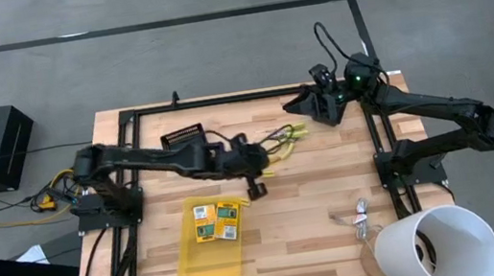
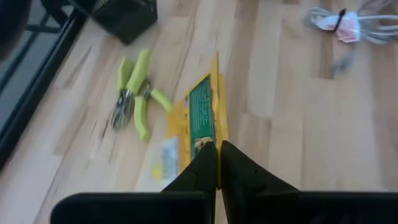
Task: Pick & Place School Supplies
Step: Put the yellow crayon box into the yellow bin
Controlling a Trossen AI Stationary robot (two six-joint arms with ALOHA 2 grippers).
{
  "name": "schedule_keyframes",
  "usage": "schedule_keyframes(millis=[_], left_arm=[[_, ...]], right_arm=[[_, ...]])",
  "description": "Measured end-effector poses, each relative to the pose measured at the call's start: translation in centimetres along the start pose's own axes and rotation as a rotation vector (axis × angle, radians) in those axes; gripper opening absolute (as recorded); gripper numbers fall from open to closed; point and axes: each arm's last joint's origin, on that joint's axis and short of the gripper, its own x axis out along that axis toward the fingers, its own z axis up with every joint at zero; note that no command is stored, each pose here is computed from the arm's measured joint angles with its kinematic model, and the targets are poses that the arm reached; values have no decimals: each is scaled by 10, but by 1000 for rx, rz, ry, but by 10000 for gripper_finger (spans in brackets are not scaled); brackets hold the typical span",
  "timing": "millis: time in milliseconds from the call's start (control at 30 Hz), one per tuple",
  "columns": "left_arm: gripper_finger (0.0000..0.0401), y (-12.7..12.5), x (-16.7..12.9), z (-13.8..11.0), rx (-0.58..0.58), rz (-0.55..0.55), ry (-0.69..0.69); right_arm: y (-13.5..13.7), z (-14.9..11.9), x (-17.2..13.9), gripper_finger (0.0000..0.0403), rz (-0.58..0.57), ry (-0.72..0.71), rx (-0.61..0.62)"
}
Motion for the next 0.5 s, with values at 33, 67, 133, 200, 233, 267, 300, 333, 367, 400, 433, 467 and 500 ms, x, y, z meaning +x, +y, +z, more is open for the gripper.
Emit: schedule_keyframes(millis=[33, 67, 133, 200, 233, 267, 300, 333, 367, 400, 433, 467, 500], left_arm=[[1, 3, -8, -3, -8, -8, 7], [1, 4, -15, -8, -13, -16, 29], [1, 6, -28, -15, -29, -36, 46], [1, 6, -42, -25, -45, -60, 75], [1, 6, -50, -29, -49, -80, 81], [1, 6, -56, -34, -54, -96, 100], [1, 5, -62, -39, -65, -110, 113], [1, 4, -68, -44, -72, -128, 122], [1, 3, -74, -49, -81, -145, 141], [1, 3, -79, -51, -100, -167, 140], [1, 0, -85, -54, -117, -189, 130], [1, -2, -91, -58, -136, -209, 136], [1, -4, -95, -61, -154, -224, 140]], right_arm=[[0, 1, -1, 127, -2, -3, -1], [0, 1, -1, 127, -3, -5, -3], [-1, 2, -2, 127, -6, -9, -3], [-1, 2, -1, 127, -4, -9, -5], [-1, 2, -1, 127, -4, -10, -5], [-1, 2, -1, 127, -2, -11, -7], [0, 2, -1, 127, -2, -12, -8], [0, 2, -1, 127, -2, -12, -8], [0, 2, -1, 127, -2, -11, -8], [-1, 2, -1, 127, -2, -11, -7], [-1, 2, -1, 127, -2, -11, -7], [-1, 2, -1, 127, -2, -11, -6], [-1, 2, -1, 127, -3, -11, -2]])
